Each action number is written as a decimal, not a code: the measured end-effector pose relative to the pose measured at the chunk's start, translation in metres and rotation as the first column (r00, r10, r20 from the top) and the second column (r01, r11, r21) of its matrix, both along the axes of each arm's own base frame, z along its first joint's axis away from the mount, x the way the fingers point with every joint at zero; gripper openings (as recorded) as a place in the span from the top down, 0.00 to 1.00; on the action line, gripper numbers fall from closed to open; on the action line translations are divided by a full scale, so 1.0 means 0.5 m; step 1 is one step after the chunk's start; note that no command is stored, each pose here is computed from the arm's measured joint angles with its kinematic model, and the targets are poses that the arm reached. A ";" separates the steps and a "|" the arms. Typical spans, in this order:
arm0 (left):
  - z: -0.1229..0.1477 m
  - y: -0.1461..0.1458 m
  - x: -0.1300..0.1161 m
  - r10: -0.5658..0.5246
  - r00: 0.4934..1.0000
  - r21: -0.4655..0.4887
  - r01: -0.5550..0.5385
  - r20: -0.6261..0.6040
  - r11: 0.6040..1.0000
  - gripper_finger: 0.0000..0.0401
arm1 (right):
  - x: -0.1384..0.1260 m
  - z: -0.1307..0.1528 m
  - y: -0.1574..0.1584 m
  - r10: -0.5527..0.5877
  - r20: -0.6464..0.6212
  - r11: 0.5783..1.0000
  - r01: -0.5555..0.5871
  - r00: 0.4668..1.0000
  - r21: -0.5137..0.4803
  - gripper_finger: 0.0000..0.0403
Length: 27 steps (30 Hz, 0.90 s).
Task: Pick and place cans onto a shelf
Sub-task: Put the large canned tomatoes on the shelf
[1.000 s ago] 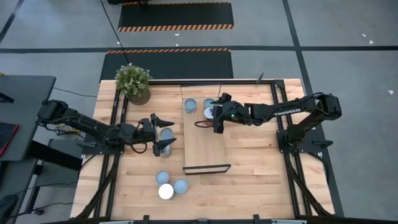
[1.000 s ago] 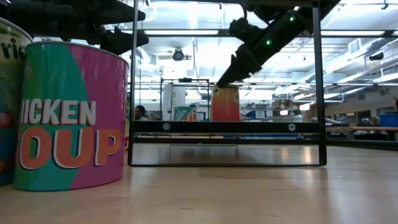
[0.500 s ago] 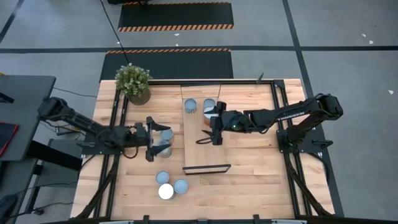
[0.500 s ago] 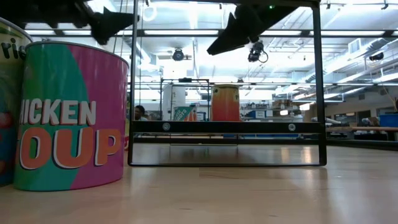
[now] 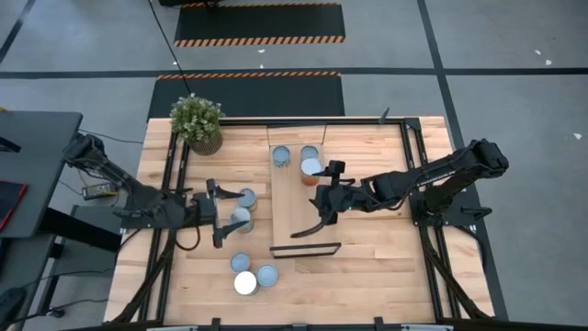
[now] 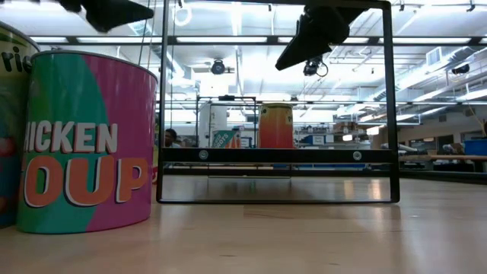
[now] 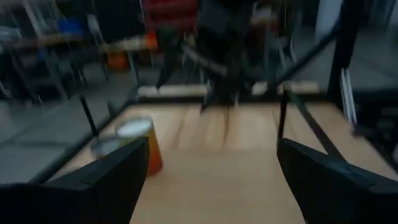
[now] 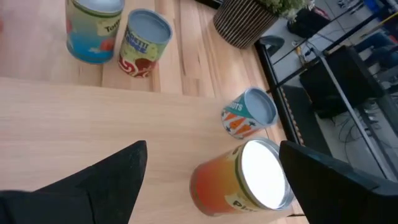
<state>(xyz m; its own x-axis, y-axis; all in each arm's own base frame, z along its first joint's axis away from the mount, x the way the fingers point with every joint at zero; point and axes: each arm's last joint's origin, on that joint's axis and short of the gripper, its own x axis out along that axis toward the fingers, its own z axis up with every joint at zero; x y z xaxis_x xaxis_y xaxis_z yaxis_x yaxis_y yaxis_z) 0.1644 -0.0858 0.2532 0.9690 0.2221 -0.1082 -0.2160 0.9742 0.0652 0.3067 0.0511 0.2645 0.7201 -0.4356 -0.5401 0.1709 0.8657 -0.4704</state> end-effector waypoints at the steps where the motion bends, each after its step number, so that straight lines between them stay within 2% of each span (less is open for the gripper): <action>1: 0.013 -0.001 0.001 0.004 0.999 -0.010 -0.005 -0.048 1.000 0.11 | -0.001 0.000 0.002 -0.002 0.001 1.000 0.002 1.000 -0.003 0.07; 5: 0.036 0.003 -0.006 0.027 0.968 -0.118 -0.058 -0.251 0.991 0.11 | -0.005 -0.002 0.010 -0.001 -0.013 1.000 0.001 1.000 -0.009 0.07; 9: 0.026 0.003 -0.016 -0.015 0.920 -0.276 -0.102 -0.392 0.956 0.13 | -0.011 -0.005 0.016 -0.016 -0.033 0.999 0.015 0.999 -0.034 0.07; 12: 0.005 0.000 -0.018 -0.035 0.874 -0.336 -0.148 -0.484 0.930 0.15 | -0.014 -0.005 0.019 -0.043 -0.032 0.997 0.041 0.999 -0.069 0.07; 16: -0.017 -0.005 -0.013 -0.016 0.831 -0.324 -0.199 -0.557 0.925 0.17 | -0.015 -0.005 0.024 -0.041 -0.032 0.996 0.038 0.999 -0.081 0.07; 22: -0.038 -0.017 0.000 -0.051 0.784 -0.304 -0.179 -0.619 0.936 0.17 | -0.027 -0.002 0.021 -0.042 -0.063 0.995 0.036 0.997 -0.091 0.07; 27: -0.038 -0.018 0.000 -0.059 0.781 -0.307 -0.174 -0.622 0.936 0.17 | -0.044 0.023 0.016 -0.039 -0.028 0.996 0.037 0.999 -0.077 0.07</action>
<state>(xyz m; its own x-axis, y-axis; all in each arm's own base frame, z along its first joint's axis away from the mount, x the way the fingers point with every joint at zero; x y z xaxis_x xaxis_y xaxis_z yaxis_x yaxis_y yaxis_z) 0.1644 -0.0946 0.2341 0.6534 0.1130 -0.7486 -0.2991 0.9469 -0.1181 0.2849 0.0593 0.2762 0.6864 -0.5033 -0.5249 0.1882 0.8202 -0.5403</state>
